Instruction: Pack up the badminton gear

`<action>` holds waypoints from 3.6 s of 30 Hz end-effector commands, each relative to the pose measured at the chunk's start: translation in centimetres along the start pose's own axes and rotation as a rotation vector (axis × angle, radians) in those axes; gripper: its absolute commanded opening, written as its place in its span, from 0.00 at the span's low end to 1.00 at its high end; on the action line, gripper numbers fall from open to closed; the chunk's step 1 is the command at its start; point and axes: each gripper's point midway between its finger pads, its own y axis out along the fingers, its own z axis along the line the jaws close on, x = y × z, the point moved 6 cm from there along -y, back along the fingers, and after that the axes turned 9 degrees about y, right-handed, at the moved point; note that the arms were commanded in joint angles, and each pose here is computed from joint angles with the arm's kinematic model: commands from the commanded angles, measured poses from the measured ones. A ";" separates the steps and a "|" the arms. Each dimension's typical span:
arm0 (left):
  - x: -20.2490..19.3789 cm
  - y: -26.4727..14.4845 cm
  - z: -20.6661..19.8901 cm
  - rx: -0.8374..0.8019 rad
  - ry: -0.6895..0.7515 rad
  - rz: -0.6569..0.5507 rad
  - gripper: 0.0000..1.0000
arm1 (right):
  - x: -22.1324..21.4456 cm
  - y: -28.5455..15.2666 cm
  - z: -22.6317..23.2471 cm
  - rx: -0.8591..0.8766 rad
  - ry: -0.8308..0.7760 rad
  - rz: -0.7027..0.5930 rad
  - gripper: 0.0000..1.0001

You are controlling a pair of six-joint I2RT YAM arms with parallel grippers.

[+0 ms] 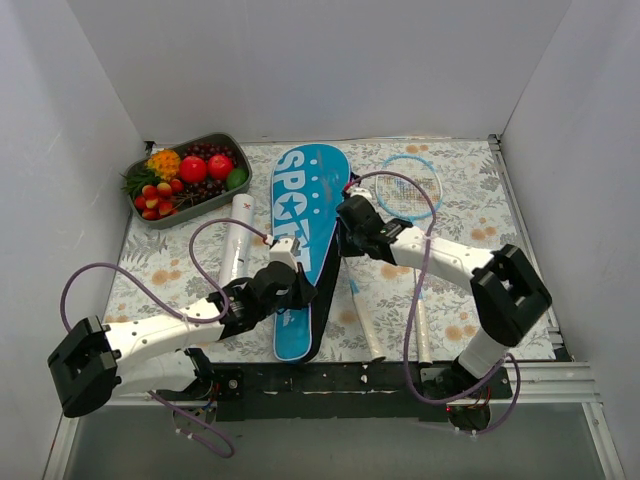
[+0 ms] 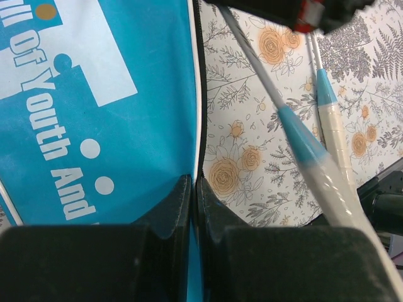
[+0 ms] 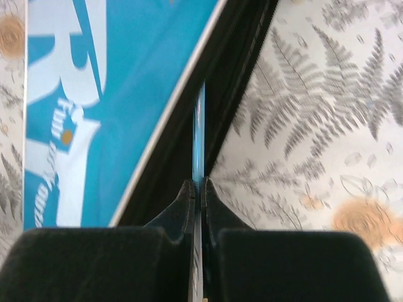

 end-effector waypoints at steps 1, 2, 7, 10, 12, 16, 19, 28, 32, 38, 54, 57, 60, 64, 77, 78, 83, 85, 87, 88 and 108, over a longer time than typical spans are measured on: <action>1.9 0.1 -1.1 -0.009 0.005 -0.057 0.00 | -1.4 -3.6 -1.5 0.011 -0.032 0.013 0.01; 1.9 0.2 -1.0 0.000 0.008 -0.058 0.00 | -2.4 -4.0 -2.2 0.021 -0.033 0.028 0.01; 2.3 0.6 -1.2 0.008 0.011 -0.065 0.00 | -4.0 -4.7 -2.7 0.087 -0.031 0.047 0.01; 2.6 0.7 -1.5 0.006 0.008 -0.070 0.00 | -3.8 -4.4 -2.0 0.137 -0.027 0.034 0.01; 2.7 0.7 -1.6 -0.003 -0.001 -0.070 0.00 | -3.3 -3.9 -1.2 0.154 -0.024 0.026 0.01; 2.6 0.6 -1.9 -0.021 -0.015 -0.063 0.00 | -2.8 -2.6 0.1 0.192 -0.024 0.026 0.01; 2.1 0.6 -2.0 -0.033 -0.019 -0.046 0.00 | -1.8 -1.5 1.4 0.210 -0.021 0.003 0.01; 1.6 0.3 -2.1 -0.050 -0.019 -0.035 0.00 | 2.9 3.0 3.4 0.078 -0.068 -0.121 0.01; 1.3 0.3 -2.2 -0.066 -0.025 -0.025 0.00 | 4.2 4.3 4.3 0.089 -0.071 -0.130 0.01; 0.6 0.5 -1.9 -0.069 -0.027 -0.014 0.00 | 4.2 4.5 5.1 0.155 -0.096 -0.112 0.01; 1.7 0.2 -1.7 -0.031 0.012 -0.047 0.00 | 2.2 1.1 2.9 0.239 -0.206 -0.086 0.94; 1.9 0.1 -1.9 -0.039 0.014 -0.049 0.00 | 1.6 -0.3 1.4 0.173 -0.226 -0.056 0.94; 1.9 0.3 -2.0 -0.036 0.020 -0.039 0.00 | 1.2 -2.0 0.4 0.156 -0.240 -0.057 0.93; 2.0 0.4 -2.2 -0.039 0.024 -0.033 0.00 | -1.5 -4.2 -2.5 0.122 -0.269 0.014 0.91; 1.9 1.1 -2.3 -0.025 0.045 -0.019 0.00 | -11.1 -8.8 -6.7 0.271 -0.276 0.255 0.78; 1.8 1.2 -2.3 -0.027 0.046 -0.016 0.00 | -11.6 -9.0 -6.6 0.280 -0.278 0.263 0.77; 1.6 1.2 -2.1 -0.022 0.047 -0.012 0.00 | -13.7 -9.8 -6.3 0.307 -0.277 0.281 0.71; 1.5 1.2 -2.1 -0.027 0.043 -0.011 0.00 | -14.5 -9.7 -6.3 0.301 -0.275 0.293 0.67; 1.5 1.1 -2.1 -0.029 0.039 -0.013 0.00 | -15.1 -9.5 -6.2 0.282 -0.274 0.300 0.66; 1.5 1.1 -2.1 -0.032 0.039 -0.012 0.00 | -15.4 -9.3 -6.3 0.275 -0.274 0.302 0.64; -0.1 0.8 -2.1 -0.084 0.076 0.020 0.00 | -14.6 -6.8 -4.7 0.121 -0.237 0.237 0.03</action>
